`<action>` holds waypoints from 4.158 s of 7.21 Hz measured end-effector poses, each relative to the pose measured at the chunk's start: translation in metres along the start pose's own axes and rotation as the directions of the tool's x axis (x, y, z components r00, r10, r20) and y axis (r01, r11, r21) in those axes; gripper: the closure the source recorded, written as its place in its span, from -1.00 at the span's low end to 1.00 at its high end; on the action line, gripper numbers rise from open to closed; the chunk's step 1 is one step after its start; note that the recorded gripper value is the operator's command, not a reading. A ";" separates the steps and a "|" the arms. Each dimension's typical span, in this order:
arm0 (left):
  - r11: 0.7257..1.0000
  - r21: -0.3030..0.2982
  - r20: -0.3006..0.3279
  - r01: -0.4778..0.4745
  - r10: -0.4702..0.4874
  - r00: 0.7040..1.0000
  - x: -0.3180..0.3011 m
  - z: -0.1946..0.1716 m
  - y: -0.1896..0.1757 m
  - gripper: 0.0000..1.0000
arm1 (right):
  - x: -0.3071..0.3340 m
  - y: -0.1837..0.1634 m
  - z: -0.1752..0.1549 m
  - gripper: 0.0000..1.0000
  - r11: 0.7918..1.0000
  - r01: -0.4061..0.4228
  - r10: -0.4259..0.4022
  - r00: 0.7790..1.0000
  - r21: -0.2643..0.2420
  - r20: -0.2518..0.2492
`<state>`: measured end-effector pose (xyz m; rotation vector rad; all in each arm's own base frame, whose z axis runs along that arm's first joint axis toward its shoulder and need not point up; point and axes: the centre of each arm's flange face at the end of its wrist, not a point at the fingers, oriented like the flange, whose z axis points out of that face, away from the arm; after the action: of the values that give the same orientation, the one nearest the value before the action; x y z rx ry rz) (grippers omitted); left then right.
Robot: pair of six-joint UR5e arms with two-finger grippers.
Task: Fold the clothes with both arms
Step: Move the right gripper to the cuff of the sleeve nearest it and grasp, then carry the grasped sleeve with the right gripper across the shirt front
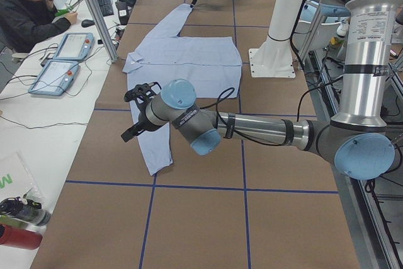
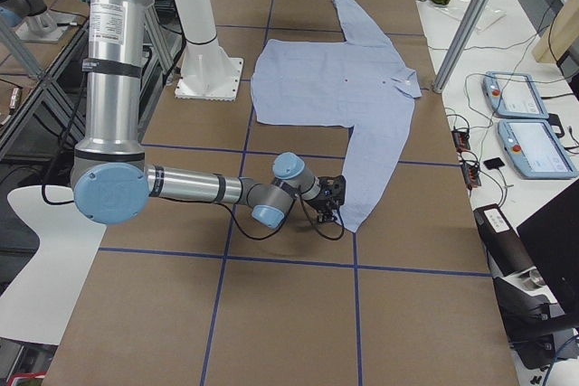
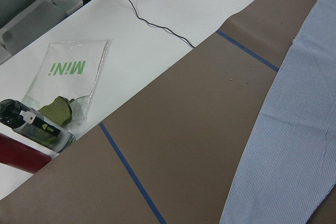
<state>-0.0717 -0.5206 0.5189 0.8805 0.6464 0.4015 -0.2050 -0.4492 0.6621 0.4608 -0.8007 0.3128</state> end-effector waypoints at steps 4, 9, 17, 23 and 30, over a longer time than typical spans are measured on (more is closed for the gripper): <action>1.000 -0.001 0.000 0.001 -0.001 1.000 0.000 0.000 0.001 -1.00 | -0.021 -0.011 -0.015 1.00 1.000 0.011 -0.012 0.999 0.014 0.045; 1.000 -0.001 0.000 0.002 -0.002 1.000 0.000 0.000 0.000 -1.00 | -0.210 -0.117 -0.054 1.00 0.999 -0.035 0.034 0.996 0.012 0.083; 1.000 -0.004 0.000 0.005 -0.005 1.000 0.000 0.000 0.004 -1.00 | -0.598 -0.089 -0.026 1.00 0.964 -0.109 0.099 0.994 0.243 0.053; 1.000 -0.012 0.000 0.013 -0.013 1.000 0.003 -0.003 0.015 -1.00 | -0.758 -0.056 -0.027 1.00 0.974 -0.083 0.075 0.996 0.209 0.046; 1.000 -0.021 -0.001 0.019 -0.019 1.000 0.004 -0.004 0.023 -1.00 | -0.841 -0.025 -0.066 -0.99 0.989 -0.018 0.020 1.000 0.144 -0.010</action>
<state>-0.0729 -0.5032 0.5345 0.8534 0.6502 0.3911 -0.7079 -0.5168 -0.0128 0.5867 -0.7742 0.3926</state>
